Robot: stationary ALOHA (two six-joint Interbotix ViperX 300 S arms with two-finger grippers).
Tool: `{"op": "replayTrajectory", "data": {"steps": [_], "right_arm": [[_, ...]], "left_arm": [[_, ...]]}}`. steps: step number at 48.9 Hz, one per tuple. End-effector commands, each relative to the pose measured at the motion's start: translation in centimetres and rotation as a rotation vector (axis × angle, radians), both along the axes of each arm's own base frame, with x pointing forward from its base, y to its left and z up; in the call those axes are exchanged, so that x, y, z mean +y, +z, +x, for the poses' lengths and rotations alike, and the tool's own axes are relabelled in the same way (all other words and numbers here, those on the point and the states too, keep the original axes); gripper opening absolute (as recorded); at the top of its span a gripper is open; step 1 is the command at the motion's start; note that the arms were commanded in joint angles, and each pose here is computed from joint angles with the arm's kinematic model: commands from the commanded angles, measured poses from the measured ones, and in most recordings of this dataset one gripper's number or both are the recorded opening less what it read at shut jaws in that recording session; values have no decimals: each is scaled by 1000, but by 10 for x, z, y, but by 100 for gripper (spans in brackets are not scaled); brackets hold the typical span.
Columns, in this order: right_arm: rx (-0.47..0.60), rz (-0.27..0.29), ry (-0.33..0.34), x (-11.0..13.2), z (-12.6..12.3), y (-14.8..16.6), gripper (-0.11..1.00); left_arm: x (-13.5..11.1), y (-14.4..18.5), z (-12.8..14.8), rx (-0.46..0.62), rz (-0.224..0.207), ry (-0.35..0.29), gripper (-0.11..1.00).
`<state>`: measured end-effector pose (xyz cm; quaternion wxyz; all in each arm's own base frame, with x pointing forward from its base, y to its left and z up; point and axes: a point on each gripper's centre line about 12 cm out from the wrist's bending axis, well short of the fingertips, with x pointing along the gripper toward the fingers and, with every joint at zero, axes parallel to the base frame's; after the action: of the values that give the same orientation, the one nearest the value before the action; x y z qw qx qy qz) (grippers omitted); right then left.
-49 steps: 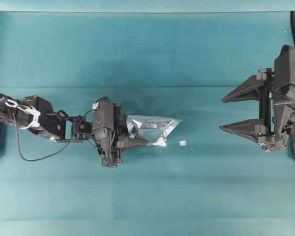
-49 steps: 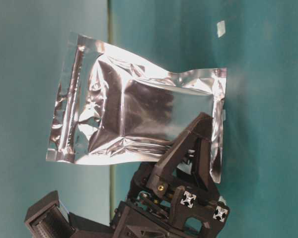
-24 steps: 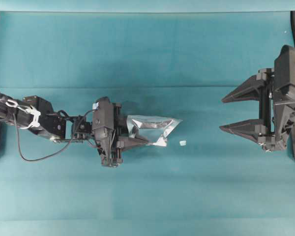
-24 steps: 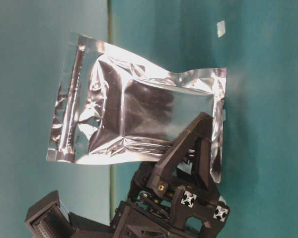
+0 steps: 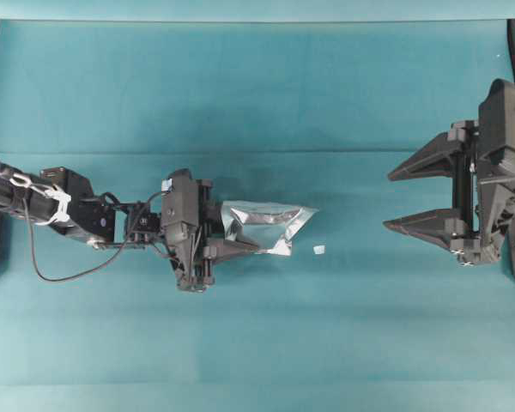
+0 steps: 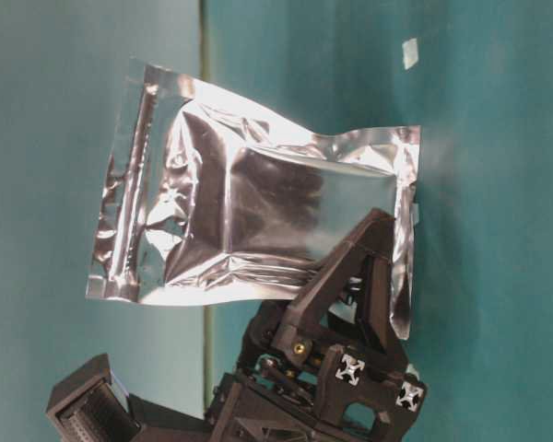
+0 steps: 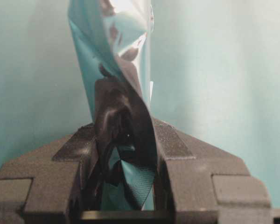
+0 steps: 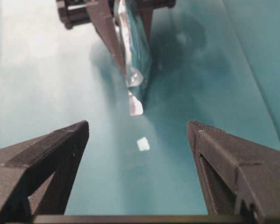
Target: Hand over the silver zip bag and make it stand upright.
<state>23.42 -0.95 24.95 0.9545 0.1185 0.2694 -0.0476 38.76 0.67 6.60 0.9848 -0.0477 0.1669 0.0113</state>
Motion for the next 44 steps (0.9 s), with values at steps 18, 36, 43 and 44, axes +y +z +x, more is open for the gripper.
{"op": "replayTrajectory", "data": {"steps": [18,36,43,44], "right_arm": [[-11,10,-1,1,1,3,95],[-7,12,-2,1,0,1,95],[-6,10,-1,1,0,1,95],[-6,10,-1,1,0,1,95]], "left_arm": [[2,6,6,-28,2,4,21],[2,5,6,-23,2,4,21],[2,5,6,-23,2,4,21],[2,5,6,-23,2,4,21]]}}
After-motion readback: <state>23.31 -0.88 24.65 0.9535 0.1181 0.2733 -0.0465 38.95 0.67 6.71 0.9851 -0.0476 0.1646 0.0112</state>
